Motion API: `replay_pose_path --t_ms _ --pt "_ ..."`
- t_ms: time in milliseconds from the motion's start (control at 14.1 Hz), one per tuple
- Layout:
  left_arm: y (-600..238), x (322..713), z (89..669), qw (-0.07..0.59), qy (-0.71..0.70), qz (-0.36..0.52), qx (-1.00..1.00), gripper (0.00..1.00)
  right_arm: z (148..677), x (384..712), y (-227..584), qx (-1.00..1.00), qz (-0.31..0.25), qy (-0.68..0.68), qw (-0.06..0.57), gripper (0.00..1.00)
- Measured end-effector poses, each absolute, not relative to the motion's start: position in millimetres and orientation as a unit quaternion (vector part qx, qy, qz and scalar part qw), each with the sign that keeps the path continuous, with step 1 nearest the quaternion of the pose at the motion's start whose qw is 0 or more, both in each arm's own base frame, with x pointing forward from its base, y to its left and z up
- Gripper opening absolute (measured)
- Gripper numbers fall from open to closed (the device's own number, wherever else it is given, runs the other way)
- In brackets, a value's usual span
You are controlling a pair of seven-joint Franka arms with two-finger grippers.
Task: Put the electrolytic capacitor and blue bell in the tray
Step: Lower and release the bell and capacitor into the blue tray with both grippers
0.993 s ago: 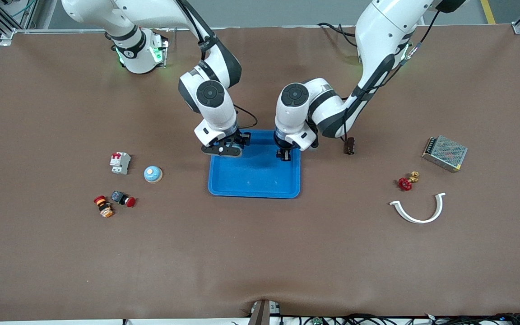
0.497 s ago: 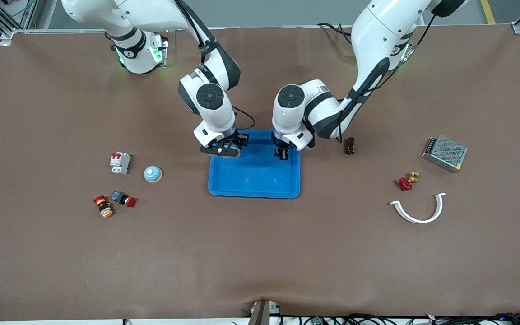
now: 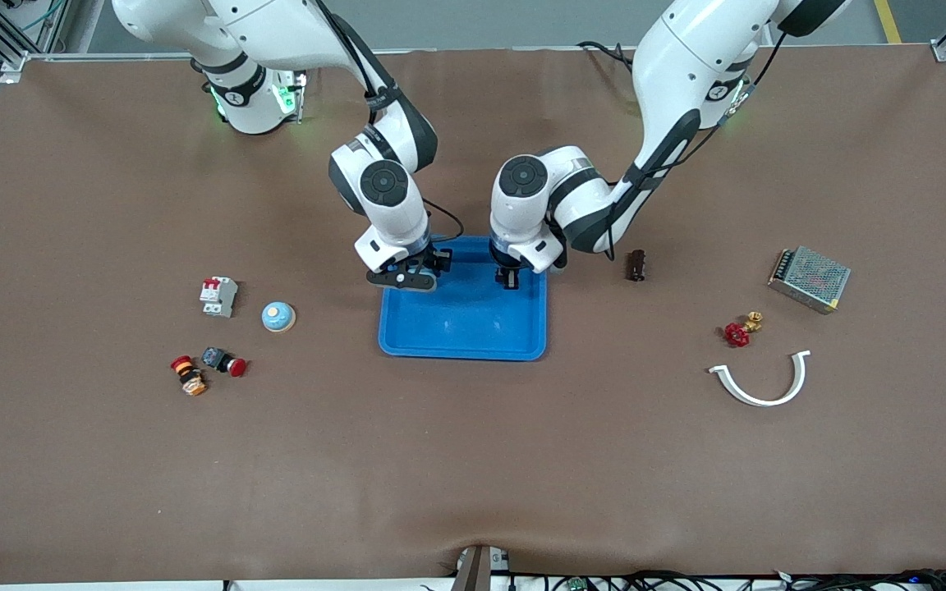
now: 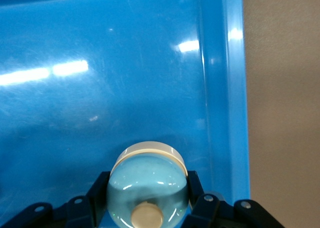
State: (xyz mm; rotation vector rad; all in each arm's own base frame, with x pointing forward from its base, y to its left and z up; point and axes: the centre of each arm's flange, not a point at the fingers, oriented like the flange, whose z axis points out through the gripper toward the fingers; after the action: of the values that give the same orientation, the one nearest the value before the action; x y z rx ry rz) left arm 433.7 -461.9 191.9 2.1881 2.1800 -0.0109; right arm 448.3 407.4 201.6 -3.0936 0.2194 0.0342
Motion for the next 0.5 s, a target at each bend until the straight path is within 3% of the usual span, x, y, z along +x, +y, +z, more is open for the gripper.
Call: replay_pose_path --t_ms 497 --pt "-465.1 431.2 184.1 0.027 0.701 -0.006 0.712 0.34 191.9 443.3 412.0 -0.998 0.010 0.065 0.019 0.66"
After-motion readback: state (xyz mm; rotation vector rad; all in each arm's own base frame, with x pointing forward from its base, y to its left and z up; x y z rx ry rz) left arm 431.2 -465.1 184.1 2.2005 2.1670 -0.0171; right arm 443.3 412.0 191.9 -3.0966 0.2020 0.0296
